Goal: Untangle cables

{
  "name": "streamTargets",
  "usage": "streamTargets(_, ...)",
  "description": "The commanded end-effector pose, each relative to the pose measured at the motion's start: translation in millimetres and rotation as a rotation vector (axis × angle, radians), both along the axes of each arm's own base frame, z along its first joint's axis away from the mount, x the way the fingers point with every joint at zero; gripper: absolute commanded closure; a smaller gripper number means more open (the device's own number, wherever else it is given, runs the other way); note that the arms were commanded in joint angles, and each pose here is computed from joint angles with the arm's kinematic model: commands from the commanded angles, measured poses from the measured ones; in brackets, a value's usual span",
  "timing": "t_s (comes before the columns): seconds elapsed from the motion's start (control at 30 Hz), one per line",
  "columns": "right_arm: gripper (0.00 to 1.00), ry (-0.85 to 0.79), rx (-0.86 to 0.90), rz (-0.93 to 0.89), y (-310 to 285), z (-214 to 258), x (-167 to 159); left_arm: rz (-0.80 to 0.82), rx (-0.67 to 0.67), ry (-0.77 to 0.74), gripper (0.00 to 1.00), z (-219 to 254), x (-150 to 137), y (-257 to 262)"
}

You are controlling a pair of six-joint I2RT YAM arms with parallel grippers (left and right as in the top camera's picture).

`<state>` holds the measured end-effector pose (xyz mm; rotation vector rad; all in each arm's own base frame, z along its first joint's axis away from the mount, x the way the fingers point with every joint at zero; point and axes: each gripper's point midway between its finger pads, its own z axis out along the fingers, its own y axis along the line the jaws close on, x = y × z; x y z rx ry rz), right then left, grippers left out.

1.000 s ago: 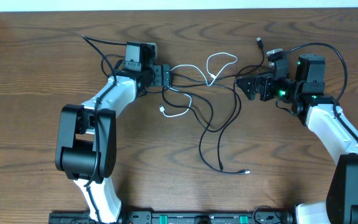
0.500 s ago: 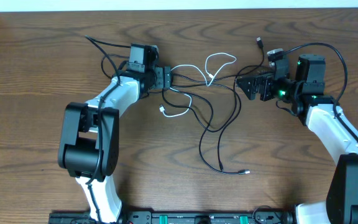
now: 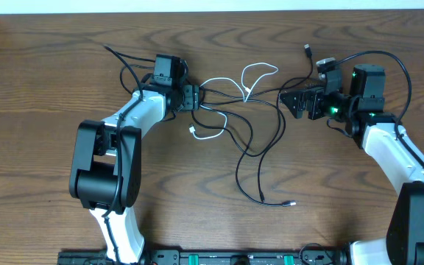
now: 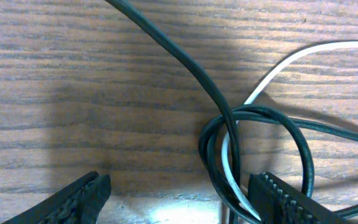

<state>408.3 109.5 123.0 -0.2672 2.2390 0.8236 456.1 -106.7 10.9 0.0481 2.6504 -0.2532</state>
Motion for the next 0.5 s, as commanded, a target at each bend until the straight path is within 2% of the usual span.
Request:
streamTargets(0.0,0.01,0.011,0.005,0.005,2.6,-1.6,-1.6,0.010,0.018,0.042,0.24,-14.0,-4.3,2.7)
streamTargets(0.33,0.01,0.018,0.005,0.005,2.6,-2.5,-2.5,0.010,0.036,0.135,0.30,-47.0,-18.8,5.5)
streamTargets(0.4,0.01,0.017,0.004,0.004,2.3,-2.5,-2.2,0.010,0.036,0.133,0.41,-46.7,-18.4,5.4)
streamTargets(0.47,0.01,0.017,0.005,0.004,2.4,-2.5,-2.3,0.010,0.036,0.135,0.65,-46.9,-18.9,5.5)
